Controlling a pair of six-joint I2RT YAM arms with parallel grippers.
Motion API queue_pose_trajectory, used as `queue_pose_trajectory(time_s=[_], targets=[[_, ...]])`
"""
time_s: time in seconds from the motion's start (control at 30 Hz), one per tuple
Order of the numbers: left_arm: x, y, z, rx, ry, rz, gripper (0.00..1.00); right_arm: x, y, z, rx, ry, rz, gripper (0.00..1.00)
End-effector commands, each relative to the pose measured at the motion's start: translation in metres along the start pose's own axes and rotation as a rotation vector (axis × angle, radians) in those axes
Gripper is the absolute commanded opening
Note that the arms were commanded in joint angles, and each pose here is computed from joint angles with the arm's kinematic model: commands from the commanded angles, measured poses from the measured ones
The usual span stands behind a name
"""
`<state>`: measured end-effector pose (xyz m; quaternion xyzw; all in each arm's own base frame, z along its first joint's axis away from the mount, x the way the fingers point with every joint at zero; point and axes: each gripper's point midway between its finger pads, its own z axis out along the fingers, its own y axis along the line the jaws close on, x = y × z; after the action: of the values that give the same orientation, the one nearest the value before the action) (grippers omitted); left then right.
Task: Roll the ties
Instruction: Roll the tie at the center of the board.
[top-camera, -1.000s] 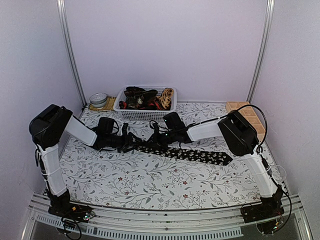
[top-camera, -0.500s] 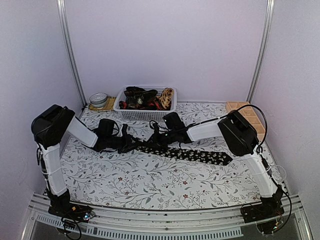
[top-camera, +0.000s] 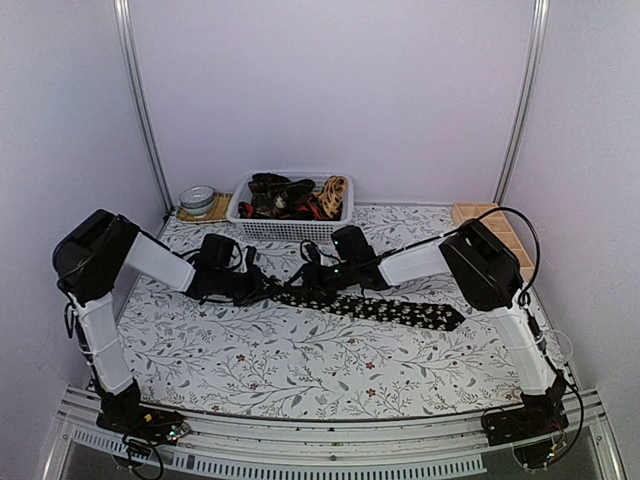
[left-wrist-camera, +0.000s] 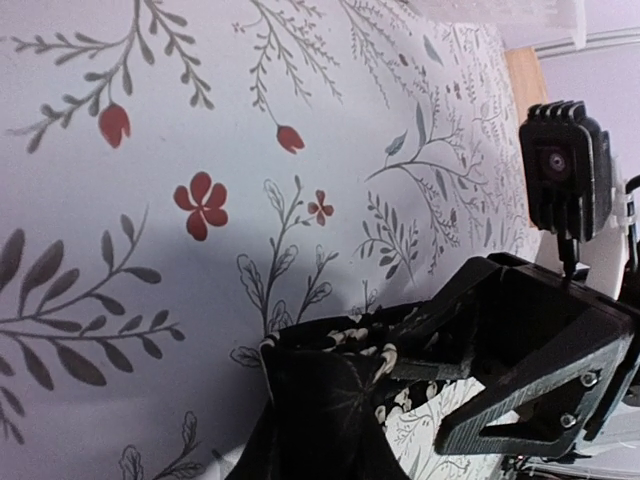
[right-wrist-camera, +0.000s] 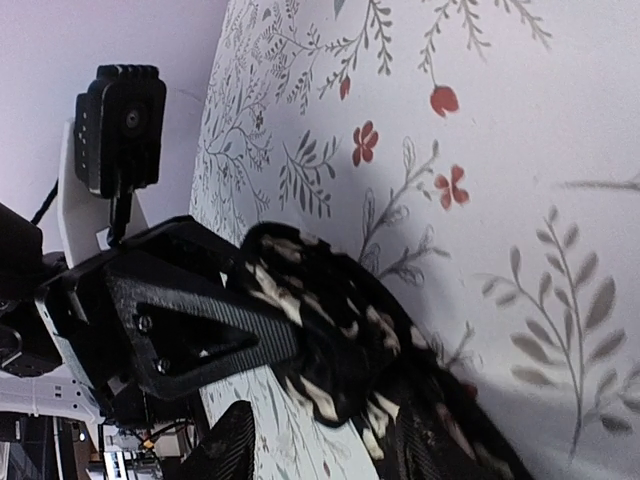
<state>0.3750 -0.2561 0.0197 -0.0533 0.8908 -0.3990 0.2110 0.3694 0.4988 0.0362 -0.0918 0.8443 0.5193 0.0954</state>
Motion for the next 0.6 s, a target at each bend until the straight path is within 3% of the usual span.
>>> queue_pose_trajectory(time_s=[0.0, 0.27, 0.57], targets=[[-0.001, 0.029, -0.019, -0.279, -0.012, 0.091, 0.00, -0.015, 0.009, -0.069, 0.094, -0.053, 0.005, 0.52], [-0.013, 0.016, -0.025, -0.515, -0.051, 0.309, 0.00, -0.019, 0.008, -0.149, 0.217, -0.153, -0.089, 0.60], [-0.017, -0.006, -0.022, -0.738, -0.075, 0.551, 0.00, 0.011, -0.035, -0.169, 0.285, -0.133, -0.041, 0.61]])
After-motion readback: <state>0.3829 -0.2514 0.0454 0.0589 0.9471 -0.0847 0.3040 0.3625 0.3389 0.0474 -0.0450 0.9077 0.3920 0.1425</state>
